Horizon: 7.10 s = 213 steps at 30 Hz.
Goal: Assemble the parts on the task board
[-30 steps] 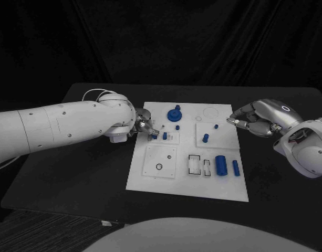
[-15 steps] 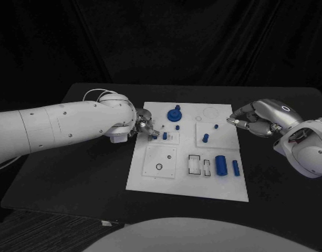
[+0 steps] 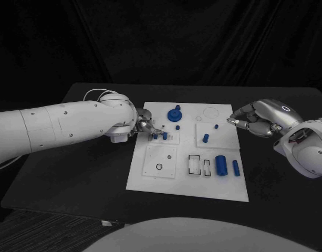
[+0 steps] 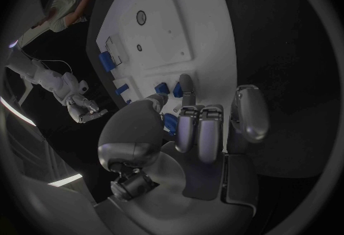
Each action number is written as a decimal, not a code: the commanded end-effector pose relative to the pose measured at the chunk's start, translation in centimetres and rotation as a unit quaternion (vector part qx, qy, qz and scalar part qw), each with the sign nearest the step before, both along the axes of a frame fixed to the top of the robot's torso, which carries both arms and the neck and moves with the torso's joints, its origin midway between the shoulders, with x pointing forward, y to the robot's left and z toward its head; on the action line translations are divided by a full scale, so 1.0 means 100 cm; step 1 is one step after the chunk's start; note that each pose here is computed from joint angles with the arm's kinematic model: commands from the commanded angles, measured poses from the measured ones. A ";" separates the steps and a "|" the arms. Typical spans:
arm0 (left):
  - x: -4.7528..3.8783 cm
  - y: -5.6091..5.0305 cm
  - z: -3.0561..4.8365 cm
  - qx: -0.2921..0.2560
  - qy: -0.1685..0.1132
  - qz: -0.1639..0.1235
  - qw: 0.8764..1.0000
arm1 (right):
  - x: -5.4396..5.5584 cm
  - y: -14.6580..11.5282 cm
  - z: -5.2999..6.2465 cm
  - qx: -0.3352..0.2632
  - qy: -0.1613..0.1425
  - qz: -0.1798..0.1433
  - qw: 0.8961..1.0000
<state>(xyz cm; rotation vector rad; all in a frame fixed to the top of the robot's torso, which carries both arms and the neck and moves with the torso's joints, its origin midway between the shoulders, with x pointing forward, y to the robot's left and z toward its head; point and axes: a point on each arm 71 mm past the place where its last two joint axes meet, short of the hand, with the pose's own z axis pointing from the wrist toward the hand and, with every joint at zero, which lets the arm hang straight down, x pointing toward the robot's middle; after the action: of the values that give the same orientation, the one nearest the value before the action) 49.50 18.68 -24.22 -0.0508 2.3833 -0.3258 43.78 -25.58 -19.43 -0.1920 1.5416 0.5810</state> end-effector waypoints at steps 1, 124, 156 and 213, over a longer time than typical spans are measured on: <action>0.0000 0.002 -0.0003 -0.001 -0.005 0.009 1.000 | 0.000 -0.001 -0.001 0.000 0.001 -0.007 1.000; 0.0320 -0.082 0.0091 0.019 -0.328 -0.414 0.849 | -0.004 0.000 0.003 0.012 -0.012 0.009 1.000; 0.0276 -0.092 0.0027 0.010 -0.322 -0.426 0.846 | -0.003 0.000 0.001 0.008 -0.006 0.007 1.000; 0.0172 -0.062 0.0298 -0.022 -0.407 -0.406 0.818 | -0.003 -0.002 0.001 0.005 -0.003 0.005 1.000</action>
<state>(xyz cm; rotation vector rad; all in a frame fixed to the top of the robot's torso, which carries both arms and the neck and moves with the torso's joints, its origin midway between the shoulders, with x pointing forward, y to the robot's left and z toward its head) 51.25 12.58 -22.01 0.9400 1.4784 -0.6261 43.51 -25.72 -19.26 -0.1980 1.5258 0.6032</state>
